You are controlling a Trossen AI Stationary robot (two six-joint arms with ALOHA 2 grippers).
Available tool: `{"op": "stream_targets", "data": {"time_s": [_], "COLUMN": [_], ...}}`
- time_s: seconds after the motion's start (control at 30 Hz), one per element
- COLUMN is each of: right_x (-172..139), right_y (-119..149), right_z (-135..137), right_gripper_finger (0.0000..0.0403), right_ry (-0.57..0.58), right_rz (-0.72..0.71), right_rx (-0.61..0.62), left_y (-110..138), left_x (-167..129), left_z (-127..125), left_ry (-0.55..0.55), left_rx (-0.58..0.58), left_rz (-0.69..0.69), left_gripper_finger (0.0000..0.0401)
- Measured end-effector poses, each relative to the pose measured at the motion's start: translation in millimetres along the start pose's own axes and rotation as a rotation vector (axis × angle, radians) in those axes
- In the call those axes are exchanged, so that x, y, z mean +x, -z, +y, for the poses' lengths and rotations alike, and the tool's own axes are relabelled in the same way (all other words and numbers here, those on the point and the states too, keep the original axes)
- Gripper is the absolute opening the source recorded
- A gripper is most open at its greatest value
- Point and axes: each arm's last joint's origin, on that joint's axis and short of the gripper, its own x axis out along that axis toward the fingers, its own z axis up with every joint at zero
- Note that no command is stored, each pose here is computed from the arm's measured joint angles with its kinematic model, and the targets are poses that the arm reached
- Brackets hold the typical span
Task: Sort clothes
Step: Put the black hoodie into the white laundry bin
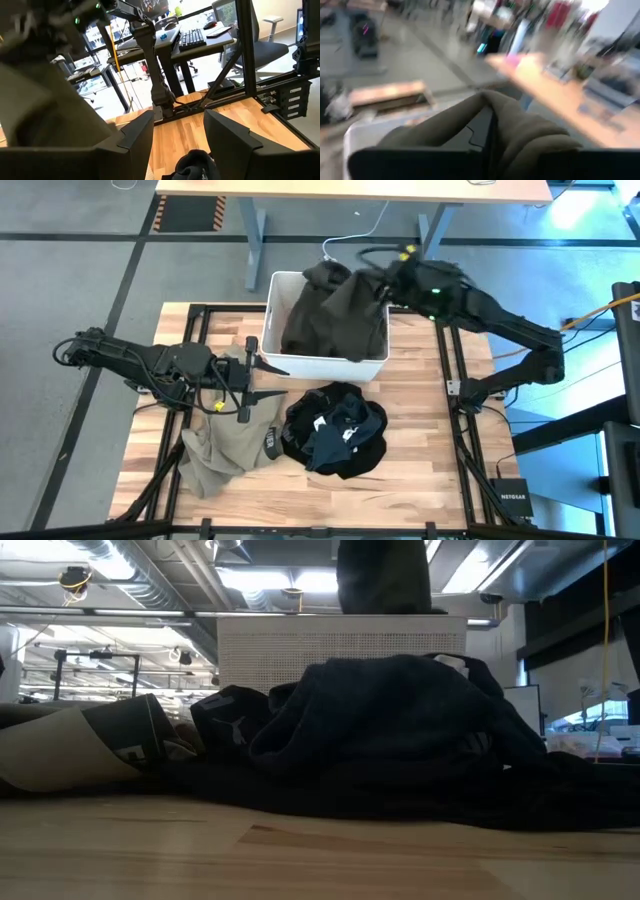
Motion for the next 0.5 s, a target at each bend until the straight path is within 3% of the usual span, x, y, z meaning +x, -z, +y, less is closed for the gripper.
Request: {"op": "stream_targets", "data": {"time_s": [0.27, 0.5], "right_x": [30, -7], "right_y": [32, -2], "right_z": [17, -2], "right_gripper_finger": [0.0169, 0.025], "right_ry": [-0.087, -0.117], "right_rz": [0.26, 0.281], "right_rx": [-0.065, -0.006], "left_y": [5, 5], "left_x": [0, 0], "left_z": [-1, -2], "left_ry": [0.014, 0.015], "left_rx": [-0.03, -0.032], "left_rz": [0.046, 0.052], "left_gripper_finger": [0.017, 0.017]}}
